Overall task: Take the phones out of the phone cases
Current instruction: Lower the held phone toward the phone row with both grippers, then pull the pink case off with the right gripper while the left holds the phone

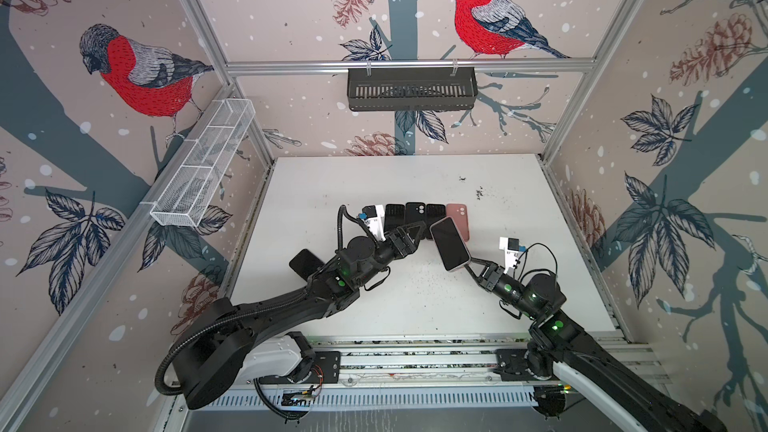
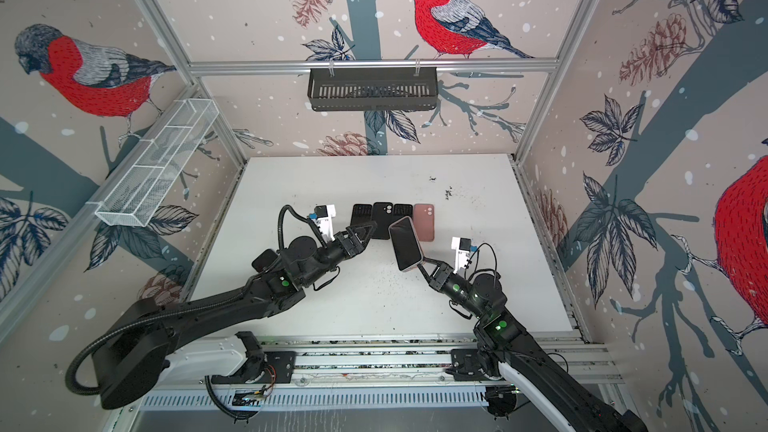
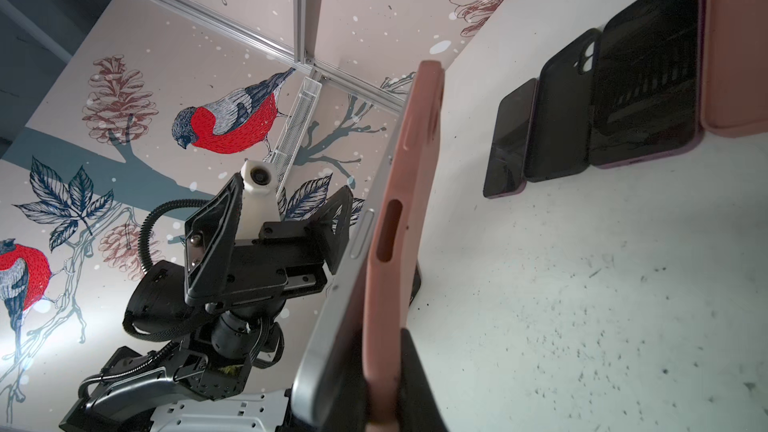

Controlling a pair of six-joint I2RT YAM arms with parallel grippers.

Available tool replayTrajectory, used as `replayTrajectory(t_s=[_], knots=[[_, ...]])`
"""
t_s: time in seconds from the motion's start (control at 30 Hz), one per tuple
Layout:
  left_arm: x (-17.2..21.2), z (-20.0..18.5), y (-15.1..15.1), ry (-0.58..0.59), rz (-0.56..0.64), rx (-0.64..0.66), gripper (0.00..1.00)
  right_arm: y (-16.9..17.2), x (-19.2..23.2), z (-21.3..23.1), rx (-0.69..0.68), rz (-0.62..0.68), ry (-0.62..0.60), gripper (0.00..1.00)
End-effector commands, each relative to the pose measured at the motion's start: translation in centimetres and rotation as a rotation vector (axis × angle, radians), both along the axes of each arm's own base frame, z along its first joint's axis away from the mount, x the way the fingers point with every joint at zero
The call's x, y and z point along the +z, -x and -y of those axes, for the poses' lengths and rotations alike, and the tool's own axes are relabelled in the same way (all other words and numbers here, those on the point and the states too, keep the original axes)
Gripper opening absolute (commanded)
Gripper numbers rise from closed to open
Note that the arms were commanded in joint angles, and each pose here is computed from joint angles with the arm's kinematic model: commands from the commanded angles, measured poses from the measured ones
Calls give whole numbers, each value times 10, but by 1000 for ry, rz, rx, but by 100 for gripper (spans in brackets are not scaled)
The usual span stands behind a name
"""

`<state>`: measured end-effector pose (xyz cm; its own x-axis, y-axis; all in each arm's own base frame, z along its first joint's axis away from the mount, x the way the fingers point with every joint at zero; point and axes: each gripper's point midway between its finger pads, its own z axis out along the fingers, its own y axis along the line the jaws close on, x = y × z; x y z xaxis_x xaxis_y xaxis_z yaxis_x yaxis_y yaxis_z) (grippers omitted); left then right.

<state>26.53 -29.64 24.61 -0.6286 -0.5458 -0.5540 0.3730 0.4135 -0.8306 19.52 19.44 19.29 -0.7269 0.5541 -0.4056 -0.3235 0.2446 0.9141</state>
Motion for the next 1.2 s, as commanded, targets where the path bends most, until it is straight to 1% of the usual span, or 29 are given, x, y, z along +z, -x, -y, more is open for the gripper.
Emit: replayTrajectory(t_s=[0.0, 0.07, 0.17, 0.23, 0.3, 0.4, 0.43, 0.47, 0.53, 0.6, 0.63, 0.7, 0.8, 0.9, 1.03, 1.17], knots=[[2, -5, 2, -143, 89, 45, 91, -3, 15, 3, -23, 38, -42, 0], [12, 2, 14, -221, 159, 27, 91, -3, 12, 3, -26, 29, -36, 0], [26, 27, 41, -370, 298, -48, 91, -4, 9, 4, -33, 21, -36, 0], [28, 42, 60, -497, 384, -91, 91, -4, 7, 4, -34, 13, -37, 0], [22, 55, 75, -638, 436, -130, 90, -4, 5, 5, -36, 9, -36, 0], [3, 68, 87, -830, 475, -161, 88, -5, 6, 5, -39, 9, -39, 0], [-3, 72, 90, -878, 480, -166, 88, -5, 6, 5, -41, 8, -39, 0], [-10, 77, 92, -922, 479, -180, 87, -5, 6, 5, -42, 6, -39, 0], [-22, 86, 94, -970, 478, -208, 86, -5, 7, 5, -39, 7, -42, 0], [-39, 86, 92, -1038, 465, -205, 85, -4, 8, 4, -36, 8, -45, 0], [-31, 90, 88, -1035, 466, -181, 84, -4, 8, 4, -33, 7, -45, 0], [-35, 92, 86, -1056, 463, -169, 84, -3, 9, 4, -33, 9, -45, 0], [-36, 92, 81, -1066, 474, -131, 83, -2, 8, 5, -32, 8, -46, 0], [-36, 95, 78, -1066, 490, -121, 82, -1, 10, 5, -29, 13, -49, 0], [-36, 90, 69, -1096, 484, -52, 81, 0, 11, 5, -27, 18, -56, 0], [-35, 86, 62, -1120, 482, 19, 76, 2, 12, 3, -18, 21, -57, 0]])
